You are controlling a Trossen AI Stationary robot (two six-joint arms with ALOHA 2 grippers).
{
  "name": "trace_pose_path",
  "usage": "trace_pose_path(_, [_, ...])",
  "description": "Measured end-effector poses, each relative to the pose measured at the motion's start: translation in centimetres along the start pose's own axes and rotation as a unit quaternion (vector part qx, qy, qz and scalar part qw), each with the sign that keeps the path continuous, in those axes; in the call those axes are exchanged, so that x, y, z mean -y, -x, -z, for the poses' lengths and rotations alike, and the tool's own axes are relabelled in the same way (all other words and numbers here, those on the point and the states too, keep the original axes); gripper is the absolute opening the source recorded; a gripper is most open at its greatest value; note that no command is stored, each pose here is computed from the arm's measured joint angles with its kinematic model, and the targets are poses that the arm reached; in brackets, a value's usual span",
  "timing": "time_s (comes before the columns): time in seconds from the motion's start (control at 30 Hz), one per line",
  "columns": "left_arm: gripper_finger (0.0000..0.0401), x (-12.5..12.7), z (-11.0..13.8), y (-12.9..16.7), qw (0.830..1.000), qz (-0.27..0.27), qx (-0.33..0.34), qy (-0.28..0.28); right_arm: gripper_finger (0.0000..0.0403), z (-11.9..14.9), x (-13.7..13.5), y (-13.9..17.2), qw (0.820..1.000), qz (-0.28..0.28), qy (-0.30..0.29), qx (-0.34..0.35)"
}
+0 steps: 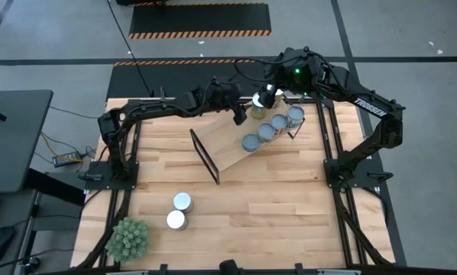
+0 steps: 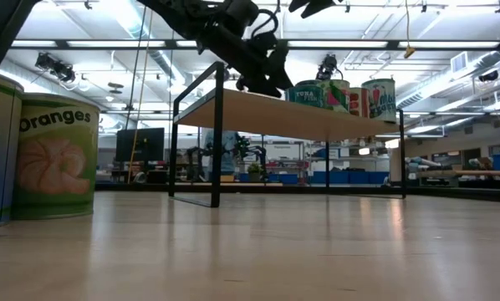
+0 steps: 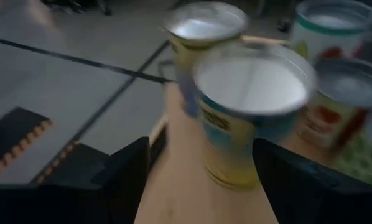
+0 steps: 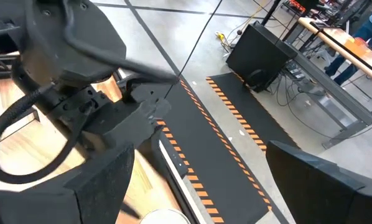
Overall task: Pick and place cans onto a shelf
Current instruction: Put the canned carrots on the shelf, then put the canned oranges on the shelf
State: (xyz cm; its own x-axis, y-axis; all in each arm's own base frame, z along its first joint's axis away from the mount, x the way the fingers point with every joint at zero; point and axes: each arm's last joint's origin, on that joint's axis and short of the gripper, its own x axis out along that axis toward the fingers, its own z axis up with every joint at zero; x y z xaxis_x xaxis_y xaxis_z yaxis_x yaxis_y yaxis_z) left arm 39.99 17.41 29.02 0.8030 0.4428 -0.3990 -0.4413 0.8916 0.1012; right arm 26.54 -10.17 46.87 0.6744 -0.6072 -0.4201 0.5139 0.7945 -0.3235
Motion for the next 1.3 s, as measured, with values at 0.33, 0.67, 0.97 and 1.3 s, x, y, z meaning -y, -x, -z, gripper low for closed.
trace_pose_path(0.33, [0.0288, -0.2, -1.1, 0.1, 0.998, -0.03, 0.053, 0.006, 0.0372, 0.0, 0.0, 0.0, 1.0, 0.0, -0.001, 0.001])
trace_pose_path(0.67, [0.0288, -1.5, -1.1, 0.8, 0.998, -0.045, 0.029, 0.012, 0.0372, 0.0, 0.0, 0.0, 1.0, 0.001, -0.001, 0.001])
trace_pose_path(0.97, [0.0288, -1.6, -3.3, 6.0, 1.0, -0.01, 0.012, -0.015, 0.0372, 0.2, 0.0, 0.0, 1.0, -0.005, 0.0, -0.009])
trace_pose_path(1.3, [0.0247, -1.2, -5.1, 14.3, 0.999, 0.024, 0.032, -0.035, 0.0372, 0.4, 0.3, -0.2, 1.0, -0.006, 0.001, -0.016])
